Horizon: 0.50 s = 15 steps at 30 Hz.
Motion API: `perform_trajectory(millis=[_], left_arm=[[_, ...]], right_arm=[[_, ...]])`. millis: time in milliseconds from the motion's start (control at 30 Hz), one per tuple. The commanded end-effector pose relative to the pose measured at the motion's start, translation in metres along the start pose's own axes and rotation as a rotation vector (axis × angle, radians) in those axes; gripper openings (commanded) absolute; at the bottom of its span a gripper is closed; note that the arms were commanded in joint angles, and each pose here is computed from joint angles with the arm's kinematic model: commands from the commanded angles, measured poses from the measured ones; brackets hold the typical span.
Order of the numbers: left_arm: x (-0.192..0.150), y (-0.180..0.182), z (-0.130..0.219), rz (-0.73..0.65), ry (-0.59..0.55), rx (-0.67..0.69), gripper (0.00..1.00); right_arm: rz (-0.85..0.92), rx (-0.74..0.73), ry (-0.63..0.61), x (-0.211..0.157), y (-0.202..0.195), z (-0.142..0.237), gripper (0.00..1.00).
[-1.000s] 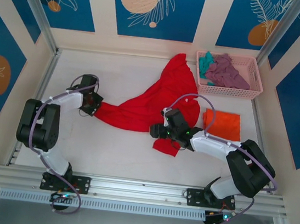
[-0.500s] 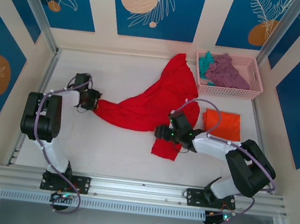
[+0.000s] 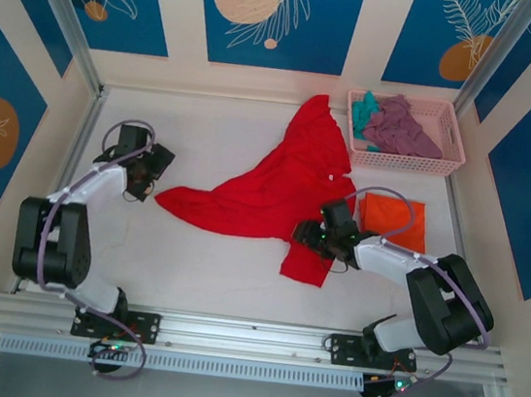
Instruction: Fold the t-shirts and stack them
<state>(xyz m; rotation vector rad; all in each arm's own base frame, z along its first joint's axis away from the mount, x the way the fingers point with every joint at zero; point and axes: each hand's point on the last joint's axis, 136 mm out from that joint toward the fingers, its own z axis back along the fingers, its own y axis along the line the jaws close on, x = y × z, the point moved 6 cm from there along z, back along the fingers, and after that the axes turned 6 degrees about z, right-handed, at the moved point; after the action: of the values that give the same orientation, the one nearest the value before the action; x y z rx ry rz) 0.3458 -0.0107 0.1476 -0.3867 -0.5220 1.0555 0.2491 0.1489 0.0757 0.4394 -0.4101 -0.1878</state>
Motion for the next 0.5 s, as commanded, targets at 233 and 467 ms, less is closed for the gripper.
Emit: perform_trajectory(millis=[233, 467], left_arm=[[-0.048, 0.068, 0.024, -0.377, 0.157, 0.100, 0.73], [-0.059, 0.067, 0.013, -0.468, 0.206, -0.008, 0.49]], right_arm=[[-0.052, -0.050, 0.045, 0.006, -0.024, 0.001, 0.55], [-0.052, -0.033, 0.045, 0.010, -0.022, -0.001, 0.54]])
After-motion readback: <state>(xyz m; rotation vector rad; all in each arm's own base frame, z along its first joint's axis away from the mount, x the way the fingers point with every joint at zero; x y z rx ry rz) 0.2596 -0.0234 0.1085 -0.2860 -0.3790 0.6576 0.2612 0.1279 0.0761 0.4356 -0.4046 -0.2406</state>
